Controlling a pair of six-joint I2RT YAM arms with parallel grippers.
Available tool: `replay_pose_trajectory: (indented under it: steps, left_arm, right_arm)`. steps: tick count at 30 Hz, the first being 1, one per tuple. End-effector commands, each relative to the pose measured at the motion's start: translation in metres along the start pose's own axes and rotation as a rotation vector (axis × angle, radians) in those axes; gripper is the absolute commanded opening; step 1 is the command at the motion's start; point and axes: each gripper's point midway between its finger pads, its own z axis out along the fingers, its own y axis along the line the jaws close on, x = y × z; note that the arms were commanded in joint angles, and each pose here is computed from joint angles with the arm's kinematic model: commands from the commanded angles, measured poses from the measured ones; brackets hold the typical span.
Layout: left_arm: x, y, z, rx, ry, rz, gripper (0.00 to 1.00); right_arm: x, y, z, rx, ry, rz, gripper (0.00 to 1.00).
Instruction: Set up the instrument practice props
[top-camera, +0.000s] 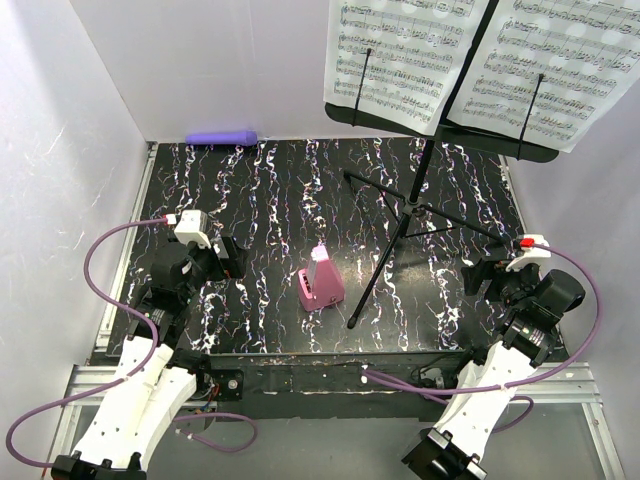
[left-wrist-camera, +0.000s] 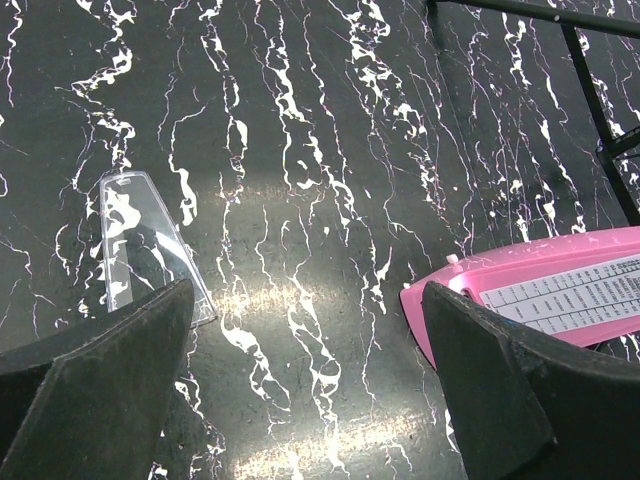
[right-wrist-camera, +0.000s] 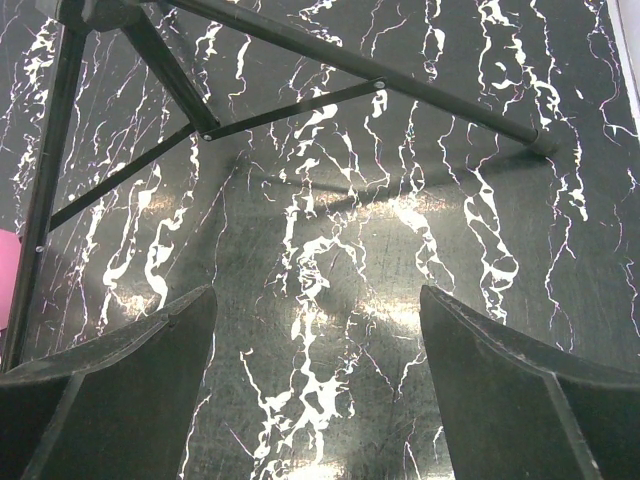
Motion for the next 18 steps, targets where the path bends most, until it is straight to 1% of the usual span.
replay_pose_trajectory:
  steps: [1,5,9,11,12,17,18]
  left_arm:
    - [-0.003,0.001,-0.002,-0.008,-0.012,0.014,0.98]
    - [-0.004,0.001,-0.003,-0.012,-0.016,0.014,0.98]
    - [-0.006,0.002,-0.004,-0.017,-0.024,0.017,0.98]
    - [-0.008,0.003,-0.006,-0.023,-0.032,0.017,0.98]
    - [-0.01,0.008,-0.007,-0.051,-0.042,0.015,0.98]
    - [-0.016,0.012,-0.012,-0.077,-0.08,0.013,0.98]
    - [-0.017,0.011,-0.014,-0.077,-0.087,0.011,0.98]
  right_arm:
    - [-0.016,0.002,-0.004,-0.004,-0.041,-0.04,0.9]
    - [-0.017,0.002,-0.004,-0.001,-0.043,-0.038,0.9]
    - [-0.017,0.0,-0.004,0.008,-0.041,-0.032,0.93]
    - [-0.02,-0.005,-0.005,0.041,-0.047,-0.015,0.95]
    - [-0.022,-0.009,-0.006,0.069,-0.051,-0.005,0.95]
    - [-0.03,-0.034,-0.007,0.218,-0.071,0.112,0.96]
    - [-0.03,-0.037,-0.006,0.24,-0.069,0.165,0.96]
